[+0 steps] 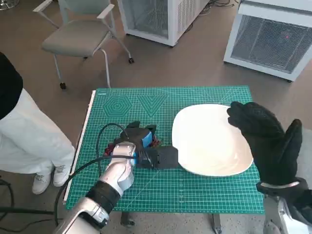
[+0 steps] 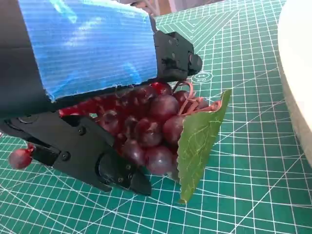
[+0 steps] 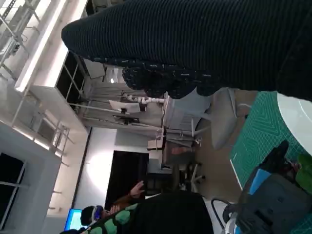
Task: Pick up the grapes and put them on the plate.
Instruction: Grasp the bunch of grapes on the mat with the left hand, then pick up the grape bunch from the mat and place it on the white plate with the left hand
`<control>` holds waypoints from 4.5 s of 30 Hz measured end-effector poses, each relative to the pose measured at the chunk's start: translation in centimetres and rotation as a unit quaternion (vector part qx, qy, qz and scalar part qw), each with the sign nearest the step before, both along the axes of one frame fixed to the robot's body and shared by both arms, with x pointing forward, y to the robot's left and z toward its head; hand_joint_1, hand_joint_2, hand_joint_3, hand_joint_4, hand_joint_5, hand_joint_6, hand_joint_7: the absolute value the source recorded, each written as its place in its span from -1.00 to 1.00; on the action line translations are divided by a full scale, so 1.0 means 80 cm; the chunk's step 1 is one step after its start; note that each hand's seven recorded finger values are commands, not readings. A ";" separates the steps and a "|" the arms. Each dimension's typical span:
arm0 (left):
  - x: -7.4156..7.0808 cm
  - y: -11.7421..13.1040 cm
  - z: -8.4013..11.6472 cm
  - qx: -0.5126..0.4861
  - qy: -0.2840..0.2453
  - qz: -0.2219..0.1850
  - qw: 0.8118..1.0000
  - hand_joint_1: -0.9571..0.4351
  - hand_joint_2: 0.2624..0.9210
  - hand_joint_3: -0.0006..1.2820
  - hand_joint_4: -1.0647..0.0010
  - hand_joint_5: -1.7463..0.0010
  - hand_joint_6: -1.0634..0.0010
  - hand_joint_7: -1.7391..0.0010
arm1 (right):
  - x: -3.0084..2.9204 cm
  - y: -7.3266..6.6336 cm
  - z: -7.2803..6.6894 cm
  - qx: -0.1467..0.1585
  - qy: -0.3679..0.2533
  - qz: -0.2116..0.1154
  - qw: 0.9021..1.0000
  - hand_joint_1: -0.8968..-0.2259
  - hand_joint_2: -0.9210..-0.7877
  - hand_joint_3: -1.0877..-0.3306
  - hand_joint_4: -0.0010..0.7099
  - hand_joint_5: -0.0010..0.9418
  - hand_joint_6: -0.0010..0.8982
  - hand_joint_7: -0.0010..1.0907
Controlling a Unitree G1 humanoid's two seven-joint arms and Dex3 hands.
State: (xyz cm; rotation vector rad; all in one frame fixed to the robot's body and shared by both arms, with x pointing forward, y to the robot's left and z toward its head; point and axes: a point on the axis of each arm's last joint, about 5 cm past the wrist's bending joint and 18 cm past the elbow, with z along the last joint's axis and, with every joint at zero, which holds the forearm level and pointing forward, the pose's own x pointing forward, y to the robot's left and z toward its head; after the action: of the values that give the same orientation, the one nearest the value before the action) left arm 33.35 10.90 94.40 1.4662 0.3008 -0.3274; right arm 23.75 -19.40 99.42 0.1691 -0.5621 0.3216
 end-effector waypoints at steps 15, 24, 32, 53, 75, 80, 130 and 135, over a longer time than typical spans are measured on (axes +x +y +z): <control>-0.002 0.007 -0.007 -0.014 -0.058 -0.037 0.998 0.39 0.95 -0.60 0.12 -0.58 0.10 -0.51 | 0.0000 -0.001 0.000 0.000 0.000 -0.001 1.000 0.59 -1.00 0.26 0.17 0.72 -0.51 0.80; -0.003 0.013 -0.007 -0.019 -0.058 -0.050 0.997 0.38 1.00 -0.59 0.18 -0.63 0.17 -0.60 | 0.0005 -0.001 -0.001 0.000 0.002 -0.001 1.000 0.59 -1.00 0.26 0.17 0.72 -0.51 0.80; -0.004 0.018 -0.006 -0.021 -0.056 -0.051 0.997 0.38 1.00 -0.58 0.20 -0.64 0.18 -0.61 | 0.0005 0.000 -0.001 0.000 0.003 -0.001 1.000 0.60 -1.00 0.26 0.17 0.72 -0.51 0.80; -0.016 0.028 0.006 -0.051 -0.079 -0.062 0.994 0.38 0.98 -0.51 0.27 -0.69 0.26 -0.65 | 0.0026 -0.001 -0.003 0.001 0.007 -0.002 1.000 0.60 -1.00 0.26 0.17 0.72 -0.50 0.80; -0.041 0.029 0.089 -0.127 -0.227 -0.100 0.960 0.38 0.67 -0.61 -0.32 -0.48 -0.29 -0.17 | 0.0074 0.000 -0.001 0.002 0.000 0.000 1.000 0.61 -1.00 0.26 0.18 0.71 -0.50 0.79; -0.049 0.028 0.110 -0.147 -0.265 -0.113 0.946 0.38 0.91 -0.90 -0.48 -0.28 -0.25 -0.23 | 0.0086 0.001 0.000 0.002 -0.003 0.000 1.000 0.62 -1.00 0.27 0.18 0.71 -0.49 0.79; -0.035 -0.095 0.175 -0.270 -0.301 -0.255 0.878 0.38 0.87 -0.79 -0.15 -0.62 -0.46 0.03 | -0.0079 -0.009 0.006 -0.005 -0.024 -0.016 1.000 0.60 -1.00 0.28 0.20 0.67 -0.45 0.79; -0.038 -0.105 0.184 -0.281 -0.304 -0.271 0.869 0.38 0.83 -0.78 -0.22 -0.58 -0.46 0.03 | -0.0104 -0.012 0.004 -0.004 -0.021 -0.022 1.000 0.60 -1.00 0.28 0.21 0.66 -0.45 0.79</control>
State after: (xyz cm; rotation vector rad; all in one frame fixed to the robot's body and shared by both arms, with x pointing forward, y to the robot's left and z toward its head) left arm 30.31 2.52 109.08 0.9721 -0.6887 -0.3433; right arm 22.92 -20.33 99.73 0.1428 -0.6054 0.2839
